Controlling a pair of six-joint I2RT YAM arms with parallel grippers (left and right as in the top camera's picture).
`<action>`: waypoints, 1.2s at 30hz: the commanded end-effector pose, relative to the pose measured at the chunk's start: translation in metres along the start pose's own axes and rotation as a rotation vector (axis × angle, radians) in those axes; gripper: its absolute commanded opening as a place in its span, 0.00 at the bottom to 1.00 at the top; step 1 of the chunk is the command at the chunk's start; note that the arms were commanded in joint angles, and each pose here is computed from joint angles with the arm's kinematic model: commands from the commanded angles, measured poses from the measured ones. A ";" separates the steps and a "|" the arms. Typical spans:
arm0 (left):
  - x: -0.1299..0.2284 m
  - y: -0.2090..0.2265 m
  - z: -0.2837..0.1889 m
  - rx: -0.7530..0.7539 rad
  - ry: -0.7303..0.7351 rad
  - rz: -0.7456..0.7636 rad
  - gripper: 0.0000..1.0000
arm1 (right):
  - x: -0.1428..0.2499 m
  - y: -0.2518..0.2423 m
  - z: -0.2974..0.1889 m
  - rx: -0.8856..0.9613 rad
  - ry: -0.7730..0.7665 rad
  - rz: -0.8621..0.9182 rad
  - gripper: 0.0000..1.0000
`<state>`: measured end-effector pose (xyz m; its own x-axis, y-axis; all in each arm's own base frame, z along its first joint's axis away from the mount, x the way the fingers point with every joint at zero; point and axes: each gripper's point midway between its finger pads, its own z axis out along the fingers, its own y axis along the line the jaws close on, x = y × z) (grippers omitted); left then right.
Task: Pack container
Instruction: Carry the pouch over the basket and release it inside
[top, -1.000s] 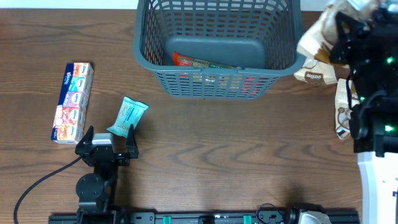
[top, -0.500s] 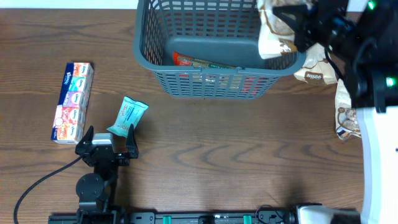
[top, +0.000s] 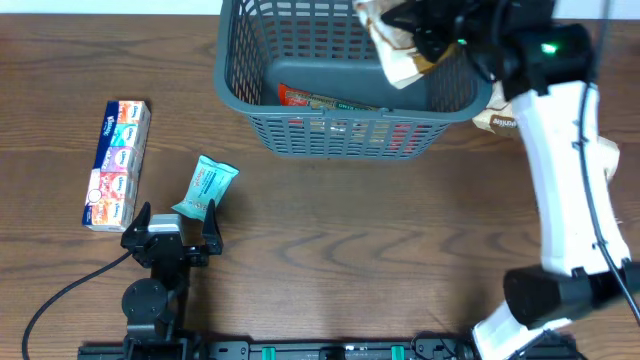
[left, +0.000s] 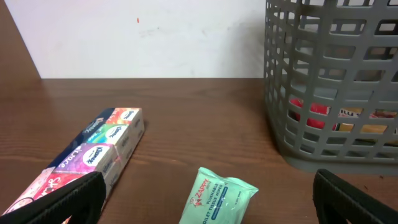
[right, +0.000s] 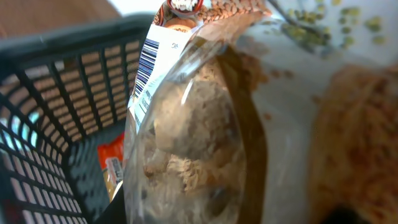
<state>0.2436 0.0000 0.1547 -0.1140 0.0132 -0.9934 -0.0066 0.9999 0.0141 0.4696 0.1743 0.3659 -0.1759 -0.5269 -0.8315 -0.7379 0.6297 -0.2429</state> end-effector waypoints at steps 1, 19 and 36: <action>0.017 -0.003 0.002 0.016 0.038 -0.004 0.99 | 0.011 0.008 0.031 -0.030 0.048 -0.082 0.01; 0.017 -0.003 0.002 0.016 0.038 -0.004 0.99 | 0.100 0.062 0.106 -0.243 0.325 -0.138 0.01; 0.017 -0.003 0.002 0.016 0.038 -0.004 0.99 | 0.099 0.061 0.099 -0.220 0.345 -0.019 0.75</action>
<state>0.2436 0.0000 0.1548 -0.1136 0.0136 -0.9934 -0.0066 0.9999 0.0145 0.4685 0.2146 0.2041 -0.3500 -0.7388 -0.5759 -0.8681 0.4868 -0.0969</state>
